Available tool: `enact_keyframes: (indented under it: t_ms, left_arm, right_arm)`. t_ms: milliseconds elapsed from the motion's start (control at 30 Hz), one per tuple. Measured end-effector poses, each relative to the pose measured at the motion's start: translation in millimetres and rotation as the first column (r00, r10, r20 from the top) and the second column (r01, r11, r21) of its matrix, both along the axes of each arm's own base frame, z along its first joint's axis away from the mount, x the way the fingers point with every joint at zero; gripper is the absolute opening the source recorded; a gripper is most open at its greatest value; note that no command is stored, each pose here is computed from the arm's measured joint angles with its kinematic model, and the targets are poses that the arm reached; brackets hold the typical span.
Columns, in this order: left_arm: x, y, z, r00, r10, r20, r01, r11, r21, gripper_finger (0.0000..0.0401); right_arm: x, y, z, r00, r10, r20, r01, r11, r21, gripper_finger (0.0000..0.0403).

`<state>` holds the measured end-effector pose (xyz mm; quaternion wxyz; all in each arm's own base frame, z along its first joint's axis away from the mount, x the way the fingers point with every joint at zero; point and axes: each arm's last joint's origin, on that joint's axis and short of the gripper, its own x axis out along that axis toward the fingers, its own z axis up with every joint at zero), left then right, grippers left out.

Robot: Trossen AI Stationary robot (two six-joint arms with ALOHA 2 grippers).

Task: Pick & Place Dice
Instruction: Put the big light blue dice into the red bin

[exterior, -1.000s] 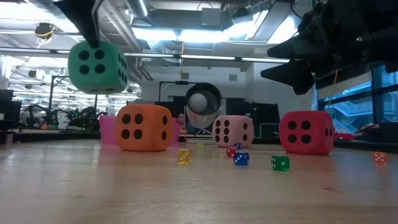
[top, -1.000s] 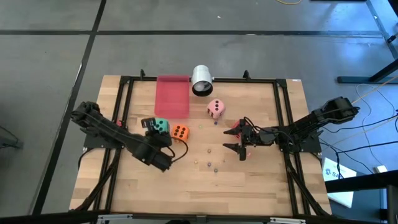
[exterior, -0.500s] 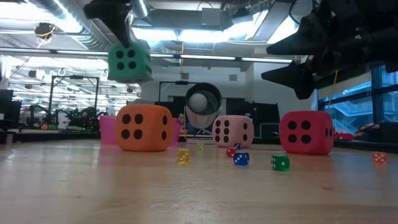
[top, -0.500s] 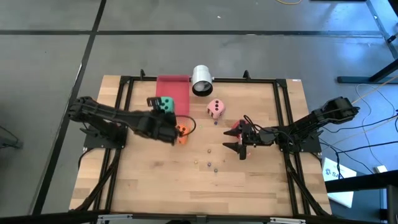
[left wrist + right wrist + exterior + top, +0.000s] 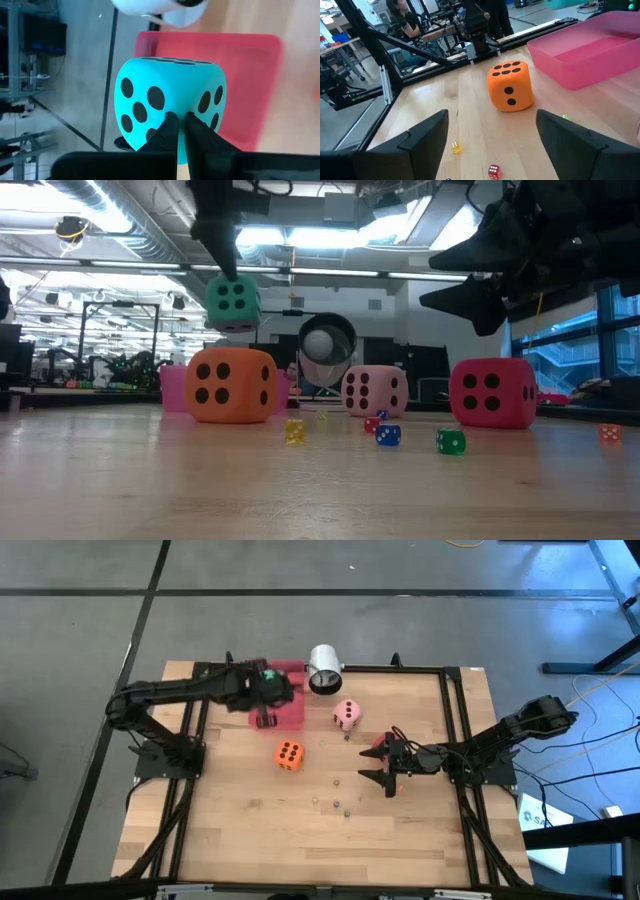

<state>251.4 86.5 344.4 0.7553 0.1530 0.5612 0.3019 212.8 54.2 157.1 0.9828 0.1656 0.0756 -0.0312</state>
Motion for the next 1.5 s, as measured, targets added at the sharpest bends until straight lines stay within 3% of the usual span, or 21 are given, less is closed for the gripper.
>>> enact_keyframes:
  t_ms: [233, 467, 800, 1200, 1500]
  left_arm:
    - [-1.2, 38.8, -3.7, 1.000, 0.026, 0.014, -0.026, 0.999, -0.019, 0.0002]
    - [8.6, 64.1, -31.2, 0.995, 0.018, -0.099, -0.024, 0.998, -0.059, 0.0002]
    - [11.0, 95.1, -55.5, 0.990, 0.050, -0.133, -0.065, 0.992, -0.111, 0.0002]
    - [-0.6, 111.0, -61.1, 0.988, 0.088, -0.131, -0.111, 0.976, -0.186, 0.0001]
    - [-3.7, 110.0, -84.9, 0.986, 0.074, -0.152, -0.105, 0.973, -0.206, 0.0001]
  right_arm:
    - [0.0, 0.0, -0.1, 1.000, 0.004, -0.001, -0.004, 1.000, -0.026, 0.0300]
    - [0.0, 0.0, 0.0, 1.000, 0.004, -0.001, -0.004, 1.000, -0.029, 0.0300]
    - [0.0, -0.3, 0.0, 1.000, -0.004, -0.001, 0.004, 1.000, -0.030, 0.0300]
    - [0.0, -1.3, 0.2, 0.999, -0.040, 0.001, 0.040, 0.999, -0.036, 0.0300]
    - [-0.1, -1.3, 0.0, 0.999, -0.039, 0.001, 0.039, 0.999, -0.036, 0.0300]
